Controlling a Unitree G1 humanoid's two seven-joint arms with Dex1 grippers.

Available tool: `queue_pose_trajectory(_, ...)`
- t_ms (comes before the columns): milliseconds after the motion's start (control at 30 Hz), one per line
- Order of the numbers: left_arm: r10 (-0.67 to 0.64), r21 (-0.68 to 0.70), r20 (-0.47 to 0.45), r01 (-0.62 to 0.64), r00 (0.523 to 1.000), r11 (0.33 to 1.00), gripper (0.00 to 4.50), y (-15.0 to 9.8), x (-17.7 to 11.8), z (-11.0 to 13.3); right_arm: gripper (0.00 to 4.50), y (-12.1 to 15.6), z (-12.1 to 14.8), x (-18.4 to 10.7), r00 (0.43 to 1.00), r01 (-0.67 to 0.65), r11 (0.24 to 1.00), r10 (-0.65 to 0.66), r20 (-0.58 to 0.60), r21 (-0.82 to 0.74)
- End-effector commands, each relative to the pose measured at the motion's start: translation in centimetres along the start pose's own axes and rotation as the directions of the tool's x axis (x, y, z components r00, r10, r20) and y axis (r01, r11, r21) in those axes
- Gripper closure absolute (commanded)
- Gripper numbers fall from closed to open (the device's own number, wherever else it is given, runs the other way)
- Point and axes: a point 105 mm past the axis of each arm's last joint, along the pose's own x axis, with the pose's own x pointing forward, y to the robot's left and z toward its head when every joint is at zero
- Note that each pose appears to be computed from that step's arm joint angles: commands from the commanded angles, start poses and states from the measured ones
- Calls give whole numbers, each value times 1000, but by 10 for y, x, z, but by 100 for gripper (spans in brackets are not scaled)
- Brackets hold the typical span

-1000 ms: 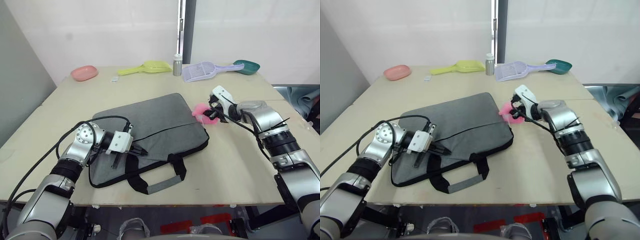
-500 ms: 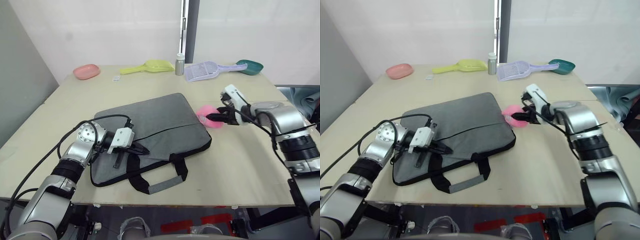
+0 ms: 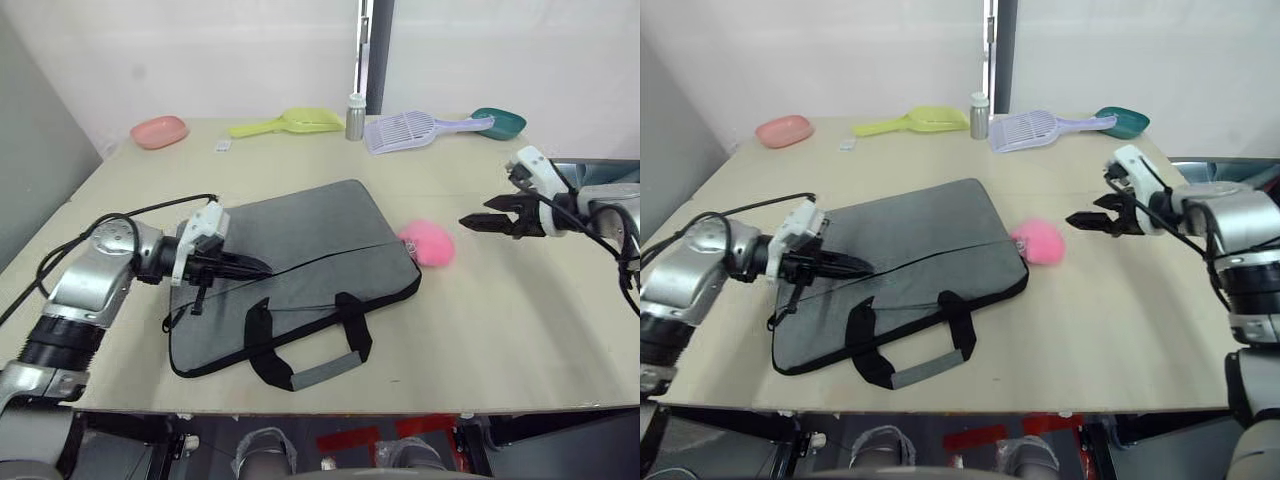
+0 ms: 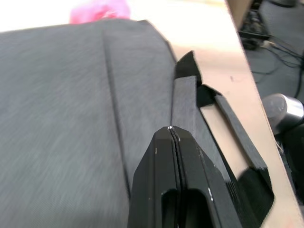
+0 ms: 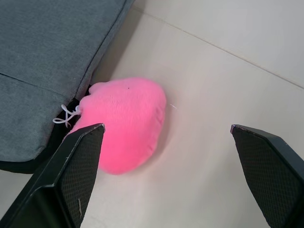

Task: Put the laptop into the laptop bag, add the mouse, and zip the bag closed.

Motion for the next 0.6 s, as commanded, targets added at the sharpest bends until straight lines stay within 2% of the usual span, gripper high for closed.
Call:
queue_pose_trajectory(33,128,-3,29,-128,991,992,450,3,-25,15,5,6,10,-25,998,-29,997,33,48,-76)
queue_pose_trajectory(100,205,-13,19,-205,979,979,397,5,-41,13,0,8,2,-36,997,-57,995,61,49,-83)
queue_pose_trajectory(233,307,-31,-69,-309,949,950,257,4,-71,0,0,15,-10,-57,990,-126,989,131,61,-77)
queue_pose_trajectory(267,344,-49,-93,-349,934,936,250,3,-85,-3,0,14,-15,-64,989,-129,990,133,64,-62)
queue_pose_trajectory(300,382,-65,-111,-391,917,918,185,2,-97,-5,0,12,-19,-69,989,-126,991,129,68,-50)
queue_pose_trajectory(333,423,-74,-139,-435,896,897,165,1,-112,-6,0,11,-20,-75,987,-129,991,132,89,-35)
queue_pose_trajectory(400,464,-111,-176,-486,868,867,84,-2,-130,-7,0,11,-20,-82,985,-128,992,130,116,-22)
queue_pose_trajectory(467,471,-209,-179,-501,864,840,20,-14,-146,-2,0,7,-23,-88,986,-116,993,117,120,-12)
queue_pose_trajectory(533,478,-242,-226,-524,849,817,20,-22,-156,-6,0,6,-25,-92,986,-112,994,112,122,-6)
queue_pose_trajectory(600,546,-222,-229,-589,806,777,20,-21,-171,-7,0,5,-26,-96,987,-107,994,106,123,-5)
